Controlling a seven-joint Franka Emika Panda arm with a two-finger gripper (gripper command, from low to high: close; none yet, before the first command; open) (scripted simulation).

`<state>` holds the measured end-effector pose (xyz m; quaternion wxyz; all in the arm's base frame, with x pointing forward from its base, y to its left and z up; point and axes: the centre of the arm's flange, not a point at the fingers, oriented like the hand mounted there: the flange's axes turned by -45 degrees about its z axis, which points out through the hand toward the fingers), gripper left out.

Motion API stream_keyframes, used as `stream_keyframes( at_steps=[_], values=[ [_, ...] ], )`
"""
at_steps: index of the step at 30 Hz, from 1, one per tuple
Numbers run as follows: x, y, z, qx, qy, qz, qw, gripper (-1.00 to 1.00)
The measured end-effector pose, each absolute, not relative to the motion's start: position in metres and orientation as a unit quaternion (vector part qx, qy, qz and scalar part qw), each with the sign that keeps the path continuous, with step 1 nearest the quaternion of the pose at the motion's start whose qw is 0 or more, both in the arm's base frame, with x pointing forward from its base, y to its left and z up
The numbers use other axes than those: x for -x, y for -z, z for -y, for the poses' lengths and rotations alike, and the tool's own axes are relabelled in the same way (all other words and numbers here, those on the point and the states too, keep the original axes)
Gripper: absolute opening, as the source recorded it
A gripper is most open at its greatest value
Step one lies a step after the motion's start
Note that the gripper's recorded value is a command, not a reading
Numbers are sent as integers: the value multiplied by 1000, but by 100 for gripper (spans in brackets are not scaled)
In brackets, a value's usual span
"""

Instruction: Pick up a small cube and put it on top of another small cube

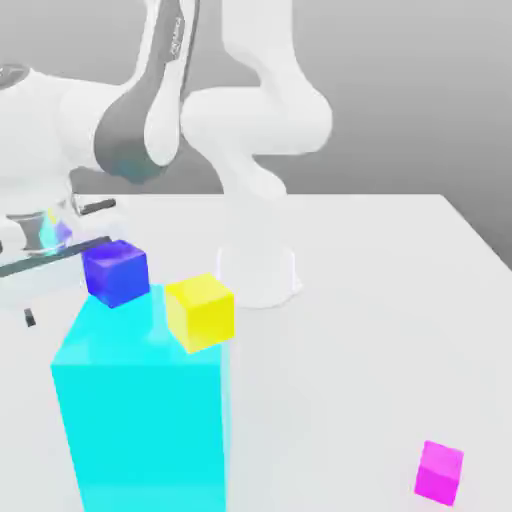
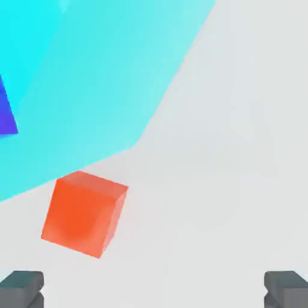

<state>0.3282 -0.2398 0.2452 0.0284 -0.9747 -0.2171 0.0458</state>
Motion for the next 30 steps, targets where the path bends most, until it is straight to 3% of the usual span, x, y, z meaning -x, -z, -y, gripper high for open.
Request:
stream_keyframes(
  at_steps=[8,16,17,24,30],
  values=[
    [-286,-195,202,995,-7,104,4,0],
    [-287,-138,189,995,0,104,-2,0],
    [-286,-131,188,995,0,104,-1,-100],
    [-286,-131,187,995,-1,104,0,-100],
    [-287,-176,189,995,0,103,1,-100]
  ],
)
